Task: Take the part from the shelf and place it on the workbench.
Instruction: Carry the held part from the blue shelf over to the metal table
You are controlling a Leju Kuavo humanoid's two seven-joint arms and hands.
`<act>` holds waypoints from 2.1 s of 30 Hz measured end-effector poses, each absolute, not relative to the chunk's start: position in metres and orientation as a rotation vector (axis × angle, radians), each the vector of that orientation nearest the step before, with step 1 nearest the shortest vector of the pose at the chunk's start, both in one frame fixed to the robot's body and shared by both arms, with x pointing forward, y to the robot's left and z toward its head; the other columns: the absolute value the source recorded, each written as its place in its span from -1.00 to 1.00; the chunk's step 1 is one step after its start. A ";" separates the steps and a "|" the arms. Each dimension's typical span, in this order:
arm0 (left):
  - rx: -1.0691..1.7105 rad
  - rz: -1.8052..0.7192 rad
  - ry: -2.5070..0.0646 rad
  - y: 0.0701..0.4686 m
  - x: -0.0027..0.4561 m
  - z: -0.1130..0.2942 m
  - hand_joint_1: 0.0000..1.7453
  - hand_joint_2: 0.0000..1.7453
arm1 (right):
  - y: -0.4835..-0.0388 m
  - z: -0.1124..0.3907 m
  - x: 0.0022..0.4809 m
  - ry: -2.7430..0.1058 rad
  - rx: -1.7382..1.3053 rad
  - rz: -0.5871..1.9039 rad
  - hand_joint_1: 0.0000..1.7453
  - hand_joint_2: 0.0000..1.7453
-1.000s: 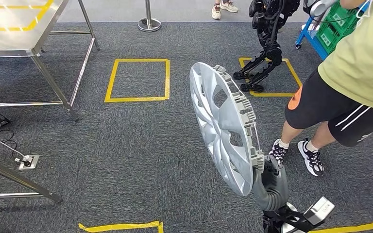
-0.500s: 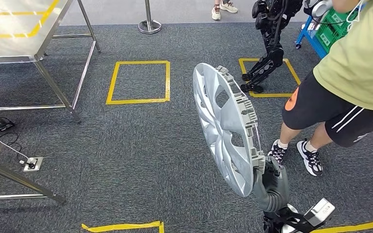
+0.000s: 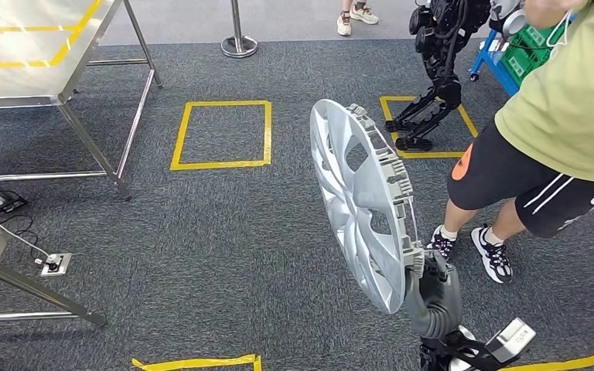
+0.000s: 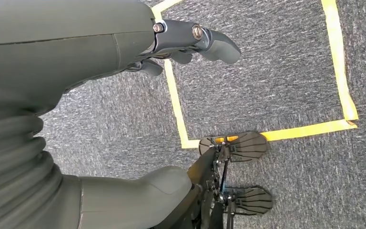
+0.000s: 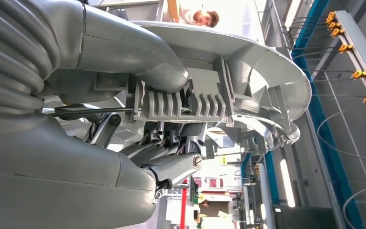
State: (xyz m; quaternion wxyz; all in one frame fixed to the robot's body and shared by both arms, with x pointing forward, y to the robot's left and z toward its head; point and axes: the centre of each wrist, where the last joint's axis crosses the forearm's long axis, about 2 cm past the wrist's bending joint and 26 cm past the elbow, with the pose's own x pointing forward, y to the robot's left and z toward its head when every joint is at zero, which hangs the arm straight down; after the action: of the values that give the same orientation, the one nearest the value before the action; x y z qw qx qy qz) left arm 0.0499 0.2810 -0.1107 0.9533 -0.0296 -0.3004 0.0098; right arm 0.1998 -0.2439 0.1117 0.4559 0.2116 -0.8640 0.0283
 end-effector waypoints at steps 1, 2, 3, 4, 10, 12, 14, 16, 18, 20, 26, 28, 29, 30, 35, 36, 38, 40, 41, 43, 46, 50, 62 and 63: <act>-0.061 0.019 -0.609 0.281 0.050 -0.111 -1.00 1.00 | -0.244 0.112 0.200 -2.131 0.518 0.067 1.00 1.00; -0.062 0.018 -0.608 0.281 0.050 -0.111 -1.00 1.00 | -0.245 0.111 0.200 -2.131 0.514 0.063 1.00 1.00; -0.063 0.018 -0.608 0.281 0.050 -0.111 -1.00 1.00 | -0.246 0.111 0.200 -2.130 0.510 0.059 1.00 1.00; -0.064 0.017 -0.607 0.280 0.050 -0.111 -1.00 1.00 | -0.247 0.111 0.199 -2.129 0.507 0.054 1.00 1.00; -0.072 0.012 -0.600 0.279 0.050 -0.111 -1.00 1.00 | -0.249 0.110 0.198 -2.122 0.522 0.037 1.00 1.00; -0.072 0.017 -0.605 0.279 0.051 -0.111 -1.00 1.00 | -0.249 0.110 0.199 -2.121 0.521 0.034 1.00 1.00; -0.073 0.022 -0.608 0.279 0.050 -0.111 -1.00 1.00 | -0.249 0.111 0.201 -2.119 0.523 0.030 1.00 1.00; -0.074 0.023 -0.609 0.278 0.051 -0.111 -1.00 1.00 | -0.249 0.112 0.204 -2.119 0.525 0.029 1.00 1.00; -0.075 0.024 -0.609 0.277 0.051 -0.111 -1.00 1.00 | -0.249 0.113 0.207 -2.119 0.526 0.031 1.00 1.00; -0.076 0.024 -0.609 0.277 0.051 -0.111 -1.00 1.00 | -0.248 0.113 0.209 -2.119 0.528 0.032 1.00 1.00; -0.076 0.024 -0.609 0.277 0.051 -0.111 -1.00 1.00 | -0.248 0.111 0.211 -2.111 0.532 0.033 1.00 1.00; -0.076 0.025 -0.609 0.276 0.051 -0.110 -1.00 1.00 | -0.248 0.111 0.211 -2.108 0.530 0.034 1.00 1.00; -0.076 0.025 -0.609 0.276 0.051 -0.110 -1.00 1.00 | -0.248 0.111 0.211 -2.108 0.527 0.036 1.00 1.00; -0.077 0.025 -0.609 0.276 0.051 -0.110 -1.00 1.00 | -0.248 0.111 0.212 -2.108 0.521 0.040 1.00 1.00; -0.077 0.025 -0.609 0.276 0.050 -0.111 -1.00 1.00 | -0.251 0.112 0.216 -2.120 0.488 0.065 1.00 1.00; -0.077 0.025 -0.608 0.276 0.050 -0.111 -1.00 1.00 | -0.251 0.112 0.216 -2.121 0.483 0.067 1.00 1.00; -0.076 0.025 -0.606 0.276 0.050 -0.111 -1.00 1.00 | -0.252 0.112 0.218 -2.121 0.475 0.073 1.00 1.00; -0.077 0.025 -0.601 0.276 0.051 -0.110 -1.00 1.00 | -0.253 0.112 0.219 -2.119 0.469 0.078 1.00 1.00; -0.077 0.025 -0.599 0.276 0.051 -0.110 -1.00 1.00 | -0.253 0.111 0.220 -2.118 0.464 0.078 1.00 1.00; -0.078 0.024 -0.598 0.276 0.051 -0.110 -1.00 1.00 | -0.254 0.111 0.220 -2.116 0.455 0.078 1.00 1.00; -0.079 0.023 -0.597 0.276 0.050 -0.111 -1.00 1.00 | -0.255 0.110 0.220 -2.114 0.451 0.076 1.00 1.00; -0.079 0.021 -0.597 0.276 0.050 -0.111 -1.00 1.00 | -0.255 0.109 0.219 -2.111 0.452 0.074 1.00 1.00; -0.079 0.020 -0.597 0.276 0.050 -0.111 -1.00 1.00 | -0.255 0.108 0.218 -2.114 0.480 0.033 1.00 1.00; -0.079 0.020 -0.597 0.276 0.050 -0.111 -1.00 1.00 | -0.255 0.108 0.218 -2.114 0.482 0.032 1.00 1.00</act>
State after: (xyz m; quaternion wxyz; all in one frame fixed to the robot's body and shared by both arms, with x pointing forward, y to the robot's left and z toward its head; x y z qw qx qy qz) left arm 0.0503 0.2761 -0.1105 0.9550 -0.0391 -0.2939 0.0097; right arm 0.2178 -0.2554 0.1077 0.4678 0.1964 -0.8617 0.0129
